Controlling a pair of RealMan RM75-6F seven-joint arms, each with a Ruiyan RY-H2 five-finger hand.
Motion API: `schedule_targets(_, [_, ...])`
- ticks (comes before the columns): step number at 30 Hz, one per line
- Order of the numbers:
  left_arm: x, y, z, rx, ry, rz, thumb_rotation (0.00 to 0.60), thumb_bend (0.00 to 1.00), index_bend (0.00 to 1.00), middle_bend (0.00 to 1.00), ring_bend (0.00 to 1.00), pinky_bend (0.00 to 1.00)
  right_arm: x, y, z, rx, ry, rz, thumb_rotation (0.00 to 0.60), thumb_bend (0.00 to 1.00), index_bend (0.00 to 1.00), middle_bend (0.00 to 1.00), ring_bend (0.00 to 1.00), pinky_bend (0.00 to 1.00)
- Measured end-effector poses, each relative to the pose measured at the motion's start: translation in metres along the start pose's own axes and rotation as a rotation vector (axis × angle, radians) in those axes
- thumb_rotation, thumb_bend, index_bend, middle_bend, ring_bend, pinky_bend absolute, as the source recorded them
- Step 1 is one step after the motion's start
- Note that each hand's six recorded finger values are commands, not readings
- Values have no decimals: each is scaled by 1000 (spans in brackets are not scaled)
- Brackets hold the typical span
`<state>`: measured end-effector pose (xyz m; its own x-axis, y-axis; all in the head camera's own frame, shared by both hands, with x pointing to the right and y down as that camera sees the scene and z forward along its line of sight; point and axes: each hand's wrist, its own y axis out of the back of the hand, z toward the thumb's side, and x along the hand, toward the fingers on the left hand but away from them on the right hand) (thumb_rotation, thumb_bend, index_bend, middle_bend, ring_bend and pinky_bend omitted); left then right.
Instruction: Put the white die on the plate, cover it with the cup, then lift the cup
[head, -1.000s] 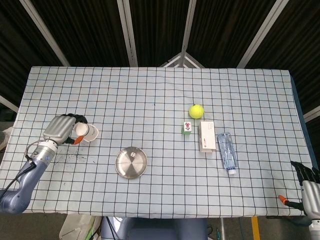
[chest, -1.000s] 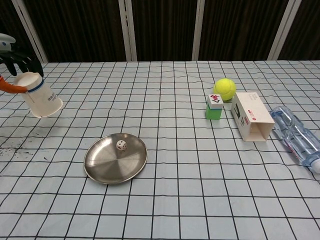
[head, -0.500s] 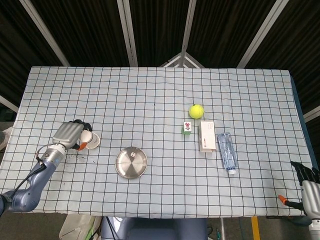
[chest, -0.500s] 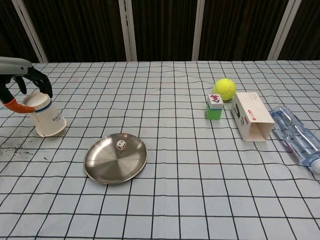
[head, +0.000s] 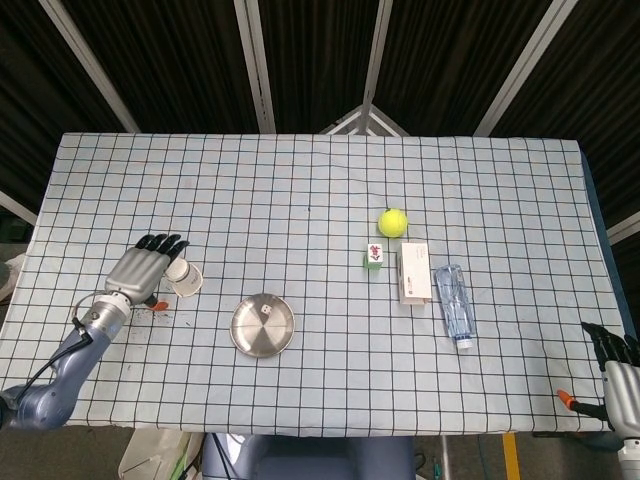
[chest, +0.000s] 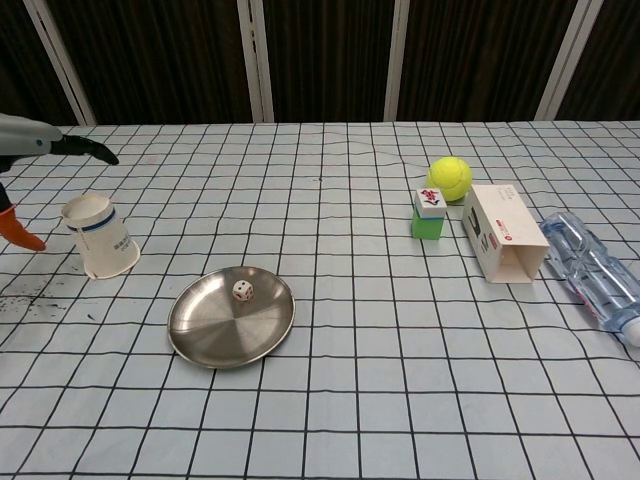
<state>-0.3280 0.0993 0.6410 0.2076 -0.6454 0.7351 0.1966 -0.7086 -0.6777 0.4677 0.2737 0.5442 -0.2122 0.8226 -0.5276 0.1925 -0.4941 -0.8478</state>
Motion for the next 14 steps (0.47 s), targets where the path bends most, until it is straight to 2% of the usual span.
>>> schedule_targets(4, [-29, 0, 9, 6, -17, 41, 600, 220, 54, 0, 0, 48, 0, 0, 0, 0, 1, 0, 600, 42, 116, 124, 116, 36])
schedule_targets(7, [-55, -6, 3, 32, 11, 105, 600, 231, 88, 0, 0, 51, 0, -1, 2, 2, 5, 1, 600, 42, 116, 125, 116, 36])
schedule_targets(10, [-83, -19, -9, 45, 75, 176, 600, 245, 106, 11, 0, 51, 1, -1, 4, 4, 12, 2, 600, 41, 116, 124, 116, 25])
schedule_targets(14, [-118, -51, -25, -2, 180, 235, 600, 251, 115, 18, 0, 51, 1, -1, 6, 16, 20, -4, 600, 42, 116, 125, 116, 16])
